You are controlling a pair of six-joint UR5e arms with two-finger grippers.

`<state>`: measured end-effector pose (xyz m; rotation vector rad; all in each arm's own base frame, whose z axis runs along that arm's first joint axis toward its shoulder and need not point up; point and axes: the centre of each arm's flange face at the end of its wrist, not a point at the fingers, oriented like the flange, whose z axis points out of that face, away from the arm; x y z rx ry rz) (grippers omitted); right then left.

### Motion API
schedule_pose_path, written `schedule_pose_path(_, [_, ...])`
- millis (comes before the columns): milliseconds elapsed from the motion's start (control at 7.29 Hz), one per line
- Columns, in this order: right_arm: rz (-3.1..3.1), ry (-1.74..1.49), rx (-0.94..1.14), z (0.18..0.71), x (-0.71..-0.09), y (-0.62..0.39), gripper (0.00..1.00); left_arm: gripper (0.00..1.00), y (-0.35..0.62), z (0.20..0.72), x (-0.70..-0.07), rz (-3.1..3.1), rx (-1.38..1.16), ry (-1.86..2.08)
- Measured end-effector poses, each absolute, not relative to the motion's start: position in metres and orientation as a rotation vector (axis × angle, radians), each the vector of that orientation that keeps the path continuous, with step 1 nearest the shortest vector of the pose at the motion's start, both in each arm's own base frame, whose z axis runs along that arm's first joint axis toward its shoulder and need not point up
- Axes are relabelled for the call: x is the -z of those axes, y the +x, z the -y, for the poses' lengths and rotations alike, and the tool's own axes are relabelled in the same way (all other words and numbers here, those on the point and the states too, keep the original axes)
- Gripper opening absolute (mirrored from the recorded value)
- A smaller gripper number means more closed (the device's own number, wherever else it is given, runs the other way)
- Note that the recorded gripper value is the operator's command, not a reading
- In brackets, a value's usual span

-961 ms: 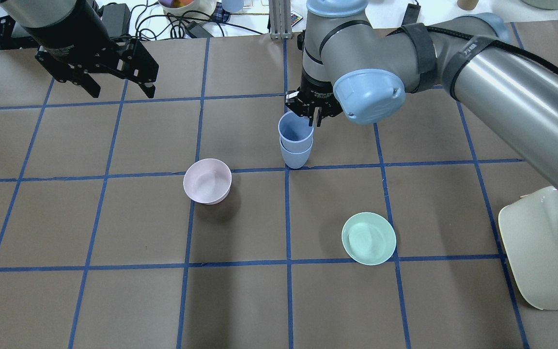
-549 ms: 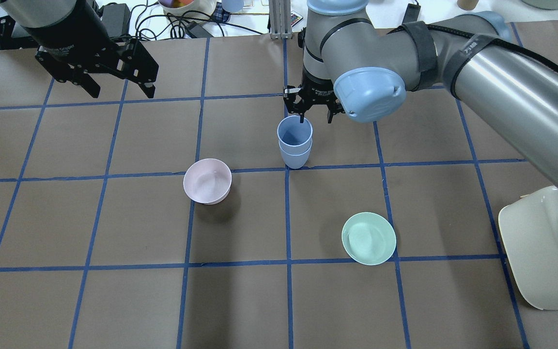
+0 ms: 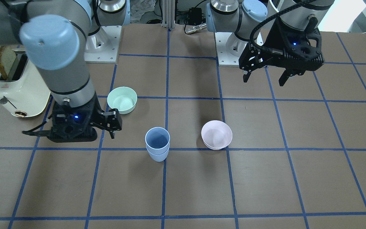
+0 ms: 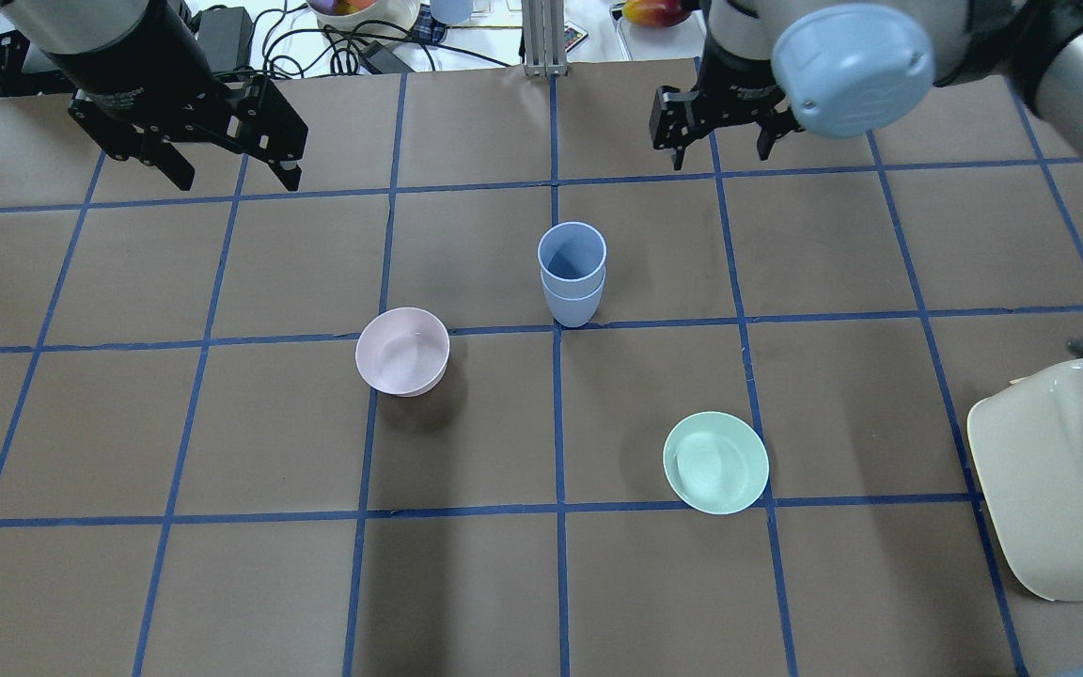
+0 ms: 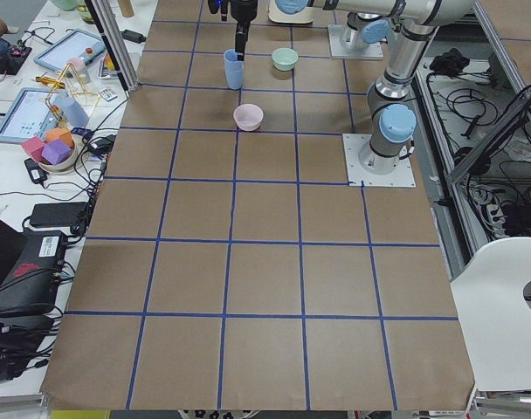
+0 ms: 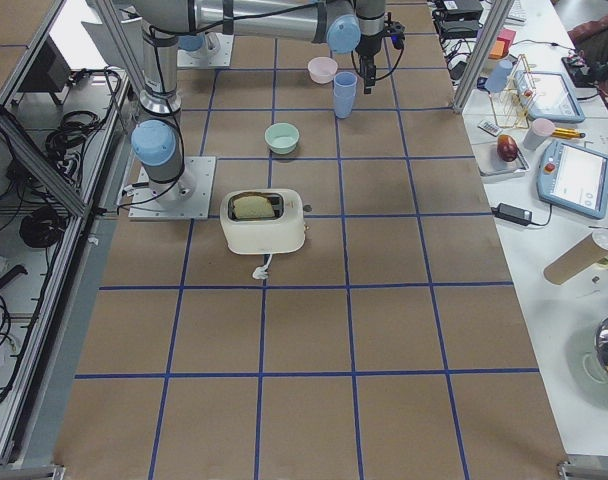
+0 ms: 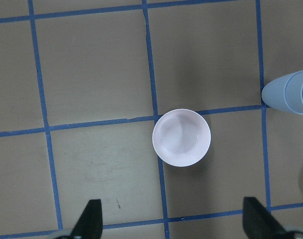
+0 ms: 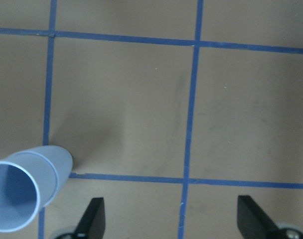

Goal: Stack blue cups with both arms

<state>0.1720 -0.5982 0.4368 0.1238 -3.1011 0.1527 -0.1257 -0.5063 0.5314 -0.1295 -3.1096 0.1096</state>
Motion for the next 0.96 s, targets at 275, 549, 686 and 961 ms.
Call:
schedule_pose_path(275, [3.095, 0.128, -0.166, 0.575, -0.483, 0.125, 1.00, 1.00, -0.126, 0.506, -0.531, 3.109, -0.108, -0.131])
schedule_pose_path(549, [3.103, 0.136, -0.123, 0.547, -0.487, 0.120, 1.00, 1.00, -0.126, 0.506, -0.531, 3.109, -0.108, -0.131])
schedule_pose_path(686, [3.103, 0.141, -0.127, 0.534, -0.484, 0.118, 1.00, 1.00, -0.126, 0.506, -0.531, 3.109, -0.107, -0.131])
schedule_pose_path(961, [3.146, 0.168, -0.206, 0.529, -0.497, 0.121, 1.00, 1.00, -0.126, 0.506, -0.531, 3.109, -0.107, -0.132])
